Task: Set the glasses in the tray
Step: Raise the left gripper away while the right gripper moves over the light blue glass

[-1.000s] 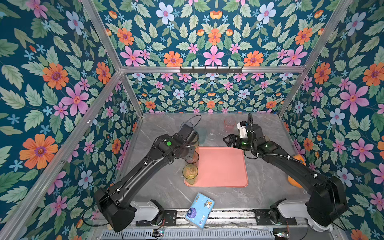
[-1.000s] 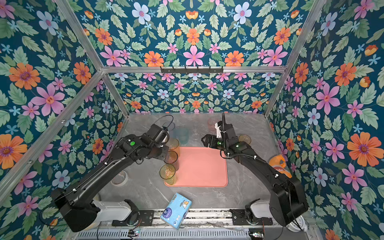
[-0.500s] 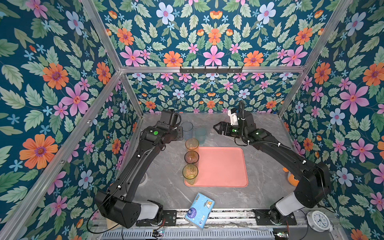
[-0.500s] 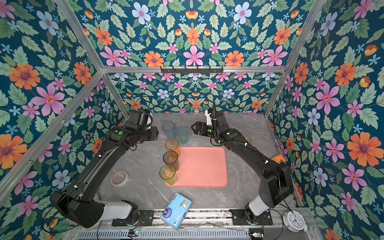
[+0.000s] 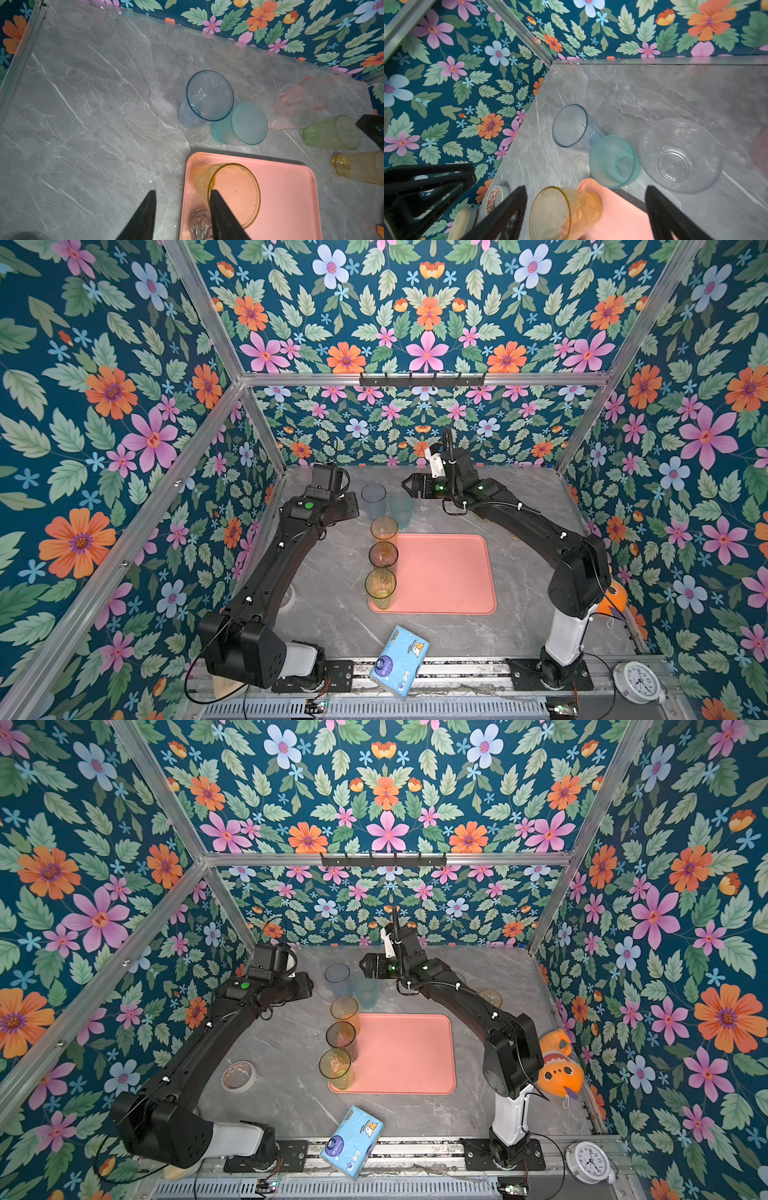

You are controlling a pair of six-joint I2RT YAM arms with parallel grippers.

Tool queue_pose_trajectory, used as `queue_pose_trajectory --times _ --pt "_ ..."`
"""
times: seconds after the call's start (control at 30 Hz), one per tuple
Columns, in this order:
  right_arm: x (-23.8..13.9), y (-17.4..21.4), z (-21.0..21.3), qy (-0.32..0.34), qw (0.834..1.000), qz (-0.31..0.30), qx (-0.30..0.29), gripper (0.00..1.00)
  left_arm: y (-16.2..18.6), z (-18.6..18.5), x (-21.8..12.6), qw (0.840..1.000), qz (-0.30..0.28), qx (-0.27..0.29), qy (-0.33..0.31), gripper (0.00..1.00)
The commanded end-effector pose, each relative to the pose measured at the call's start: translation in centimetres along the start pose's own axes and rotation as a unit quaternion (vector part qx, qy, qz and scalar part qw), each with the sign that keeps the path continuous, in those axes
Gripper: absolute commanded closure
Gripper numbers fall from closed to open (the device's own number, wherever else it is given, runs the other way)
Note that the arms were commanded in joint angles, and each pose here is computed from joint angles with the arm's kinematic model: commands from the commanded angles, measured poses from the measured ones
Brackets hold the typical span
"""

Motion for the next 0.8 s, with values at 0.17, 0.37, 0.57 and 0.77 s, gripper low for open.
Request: queue_pose_trajectory --times 0.17,0.37,0.57,0.77 --pt "3.5 -0.5 0.2 0.02 0.999 0.006 -0.038 0.11 0.1 0.7 0.4 1.0 -0.01 -0.011 0.0 0.55" --pt "7.2 -0.3 -0.9 0.055 0.997 0.044 -0.032 0.2 0.8 1.1 0.7 1.0 -0.005 -0.013 -0.004 0.55" --pt "9.5 -0.2 -0.5 0.042 0.997 0.047 -0.04 0.23 1.4 1.3 1.3 1.0 0.001 -0.014 -0.005 0.55" --pt "11.2 -0.3 -0.3 0.039 0.997 0.052 -0.05 0.25 1.7 1.5 1.4 1.0 0.004 -0.015 -0.009 0.56"
Point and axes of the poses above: each gripper's point midway between its finger pads, its own x axis out along the fingers, its own z axis along the line the jaws close on, y = z × x, the point moved 9 cm from there along -x, back along the fingers, and after that the axes turned 8 degrees about x, right-handed, at the moved point
